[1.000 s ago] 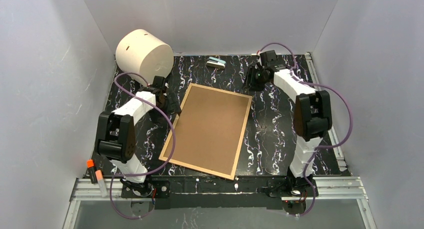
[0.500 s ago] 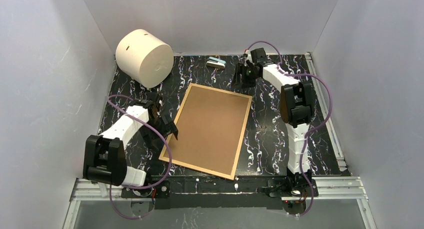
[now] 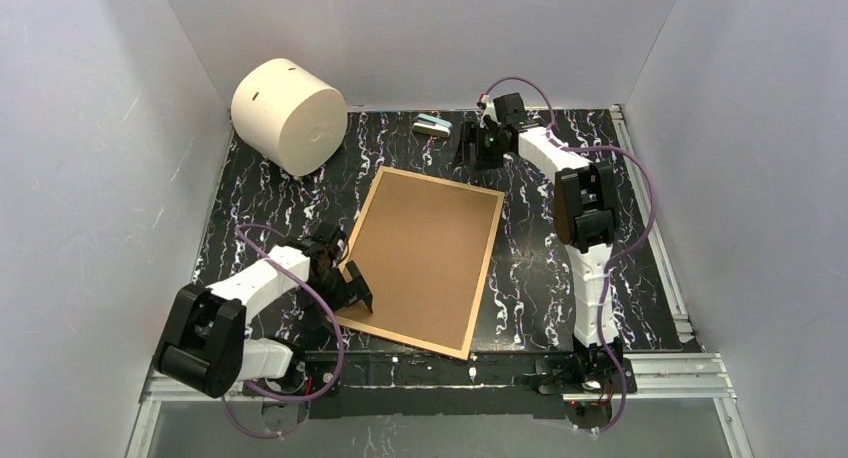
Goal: Put the photo into the frame
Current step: Adjust the photo frame at the center of the board.
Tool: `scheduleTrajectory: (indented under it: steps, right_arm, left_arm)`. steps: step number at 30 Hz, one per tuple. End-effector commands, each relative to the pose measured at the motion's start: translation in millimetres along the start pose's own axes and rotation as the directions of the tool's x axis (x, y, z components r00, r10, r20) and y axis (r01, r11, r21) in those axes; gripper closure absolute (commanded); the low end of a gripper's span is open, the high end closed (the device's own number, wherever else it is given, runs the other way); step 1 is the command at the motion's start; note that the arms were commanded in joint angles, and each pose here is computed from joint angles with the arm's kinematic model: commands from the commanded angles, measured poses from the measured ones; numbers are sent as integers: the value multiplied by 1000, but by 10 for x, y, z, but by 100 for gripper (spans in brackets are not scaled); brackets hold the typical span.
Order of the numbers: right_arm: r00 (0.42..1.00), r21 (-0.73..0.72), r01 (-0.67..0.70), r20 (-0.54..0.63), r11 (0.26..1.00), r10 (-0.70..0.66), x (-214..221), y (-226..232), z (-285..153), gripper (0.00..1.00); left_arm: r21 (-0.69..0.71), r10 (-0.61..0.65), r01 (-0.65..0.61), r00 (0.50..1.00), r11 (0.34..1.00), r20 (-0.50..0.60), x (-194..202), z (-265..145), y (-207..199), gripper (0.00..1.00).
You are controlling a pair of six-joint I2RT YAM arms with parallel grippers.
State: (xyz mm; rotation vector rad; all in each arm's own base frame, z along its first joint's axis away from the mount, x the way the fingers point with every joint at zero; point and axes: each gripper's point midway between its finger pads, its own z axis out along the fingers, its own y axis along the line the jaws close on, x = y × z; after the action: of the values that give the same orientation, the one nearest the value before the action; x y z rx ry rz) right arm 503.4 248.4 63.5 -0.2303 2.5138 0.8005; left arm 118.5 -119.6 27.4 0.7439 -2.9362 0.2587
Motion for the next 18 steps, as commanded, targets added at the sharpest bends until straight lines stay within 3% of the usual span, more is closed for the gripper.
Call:
scheduleTrajectory:
  steps: [1, 10, 18]
  right_arm:
    - [996, -39, 78, 48, 996, -76, -171, 19, 133, 17]
    - [988, -69, -110, -112, 991, 102, 452, -28, 17, 18]
    - [943, -58, -269, -221, 961, 251, 1017, 187, -472, 20]
  left_arm:
    - [60, -21, 17, 997, 998, 71, -157, 218, -113, 2]
    - [67, 86, -101, 977, 993, 194, -611, 274, -396, 2]
    - [106, 104, -137, 957, 985, 272, -1240, 23, -677, 2]
